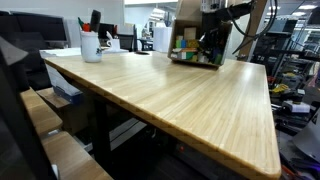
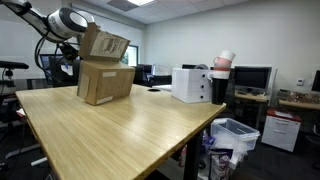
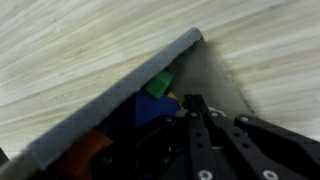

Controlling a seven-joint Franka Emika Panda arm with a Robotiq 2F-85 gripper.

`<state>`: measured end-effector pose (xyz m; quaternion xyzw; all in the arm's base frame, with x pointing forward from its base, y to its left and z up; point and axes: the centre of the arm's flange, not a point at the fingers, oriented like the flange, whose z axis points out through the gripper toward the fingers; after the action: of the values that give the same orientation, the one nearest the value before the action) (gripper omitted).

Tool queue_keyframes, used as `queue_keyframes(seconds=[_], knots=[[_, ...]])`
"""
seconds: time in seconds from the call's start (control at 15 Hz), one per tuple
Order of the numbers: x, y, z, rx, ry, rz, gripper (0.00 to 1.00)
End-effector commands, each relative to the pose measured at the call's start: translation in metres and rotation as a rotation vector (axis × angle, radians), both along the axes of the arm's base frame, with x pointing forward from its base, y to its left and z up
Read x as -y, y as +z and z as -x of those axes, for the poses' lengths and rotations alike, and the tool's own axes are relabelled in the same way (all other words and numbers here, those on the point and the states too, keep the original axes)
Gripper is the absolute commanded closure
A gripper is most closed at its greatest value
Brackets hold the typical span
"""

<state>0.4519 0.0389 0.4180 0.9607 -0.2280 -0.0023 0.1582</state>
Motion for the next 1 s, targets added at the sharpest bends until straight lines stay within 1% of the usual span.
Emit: queue_keyframes(seconds=[0.0, 0.47, 0.93], knots=[[-0.016, 0.003, 0.016, 0.032, 0.005, 0.02, 0.97], [-0.039, 0.011, 0.024, 0.031, 0.039, -0.007, 0.98], [-0.047, 0.015, 0.028, 0.041, 0.047, -0.029, 0.98]])
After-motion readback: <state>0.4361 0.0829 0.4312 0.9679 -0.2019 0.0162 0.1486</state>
